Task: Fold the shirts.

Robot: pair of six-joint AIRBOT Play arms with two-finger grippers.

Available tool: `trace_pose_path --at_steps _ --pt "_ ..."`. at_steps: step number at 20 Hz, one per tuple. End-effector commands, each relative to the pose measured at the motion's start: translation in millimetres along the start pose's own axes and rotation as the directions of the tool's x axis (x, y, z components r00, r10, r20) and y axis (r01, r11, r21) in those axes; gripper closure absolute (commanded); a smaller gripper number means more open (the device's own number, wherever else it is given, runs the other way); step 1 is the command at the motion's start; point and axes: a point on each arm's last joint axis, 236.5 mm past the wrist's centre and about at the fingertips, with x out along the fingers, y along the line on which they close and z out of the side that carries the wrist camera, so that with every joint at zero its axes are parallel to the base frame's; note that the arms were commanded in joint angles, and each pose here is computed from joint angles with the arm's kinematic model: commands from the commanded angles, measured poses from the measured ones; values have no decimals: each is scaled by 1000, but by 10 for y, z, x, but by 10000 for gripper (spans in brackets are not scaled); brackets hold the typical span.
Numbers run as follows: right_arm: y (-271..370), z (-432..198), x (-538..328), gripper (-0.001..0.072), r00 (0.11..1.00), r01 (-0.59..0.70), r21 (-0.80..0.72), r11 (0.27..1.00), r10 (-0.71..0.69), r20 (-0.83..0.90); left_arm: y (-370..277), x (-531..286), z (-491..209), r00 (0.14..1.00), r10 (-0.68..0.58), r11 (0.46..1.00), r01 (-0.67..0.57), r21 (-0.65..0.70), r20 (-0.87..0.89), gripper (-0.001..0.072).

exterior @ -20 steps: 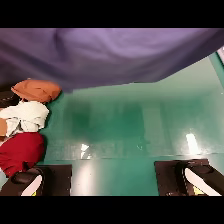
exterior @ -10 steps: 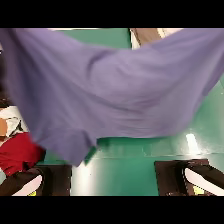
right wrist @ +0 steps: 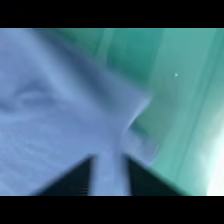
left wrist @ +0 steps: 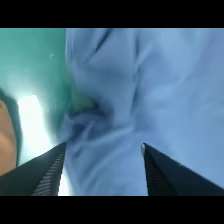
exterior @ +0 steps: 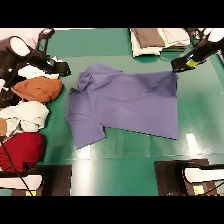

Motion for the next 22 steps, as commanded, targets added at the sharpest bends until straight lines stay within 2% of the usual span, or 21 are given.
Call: trace_pose_path --at_steps 1,3,5,9,11,13,16,18,22 --pt "-39 -17 279 351 1000 -5 8 1000 5 -30 227 57 -149 996 50 999 -51 -11 -75 148" --pt "-16 -110 158 352 997 -54 38 998 56 -48 426 -147 -358 988 49 994 -63 -87 -150 149" --pt "147 -220 -34 354 980 -191 68 979 194 -38 607 -254 -620 980 38 984 -71 -166 -193 149" --pt "332 -546 -286 354 940 -338 145 930 340 16 637 -81 -1473 963 -47 942 -45 -331 -264 148" --pt "383 -705 -325 354 933 -358 165 919 358 33 570 122 -1969 940 -79 925 -55 -376 -332 148" --pt "423 -826 -335 354 933 -359 173 917 357 42 413 328 -2221 933 -147 895 -16 -446 -328 148" --pt "490 -915 -355 354 928 -373 179 910 368 59 153 513 -2152 946 -253 843 112 -526 -205 149" --pt "497 -930 -380 354 928 -372 177 911 367 63 126 559 -2084 952 -263 816 133 -562 -155 149" --pt "503 -938 -404 354 928 -373 175 911 367 66 -106 659 -2003 956 -255 853 153 -500 -143 149"
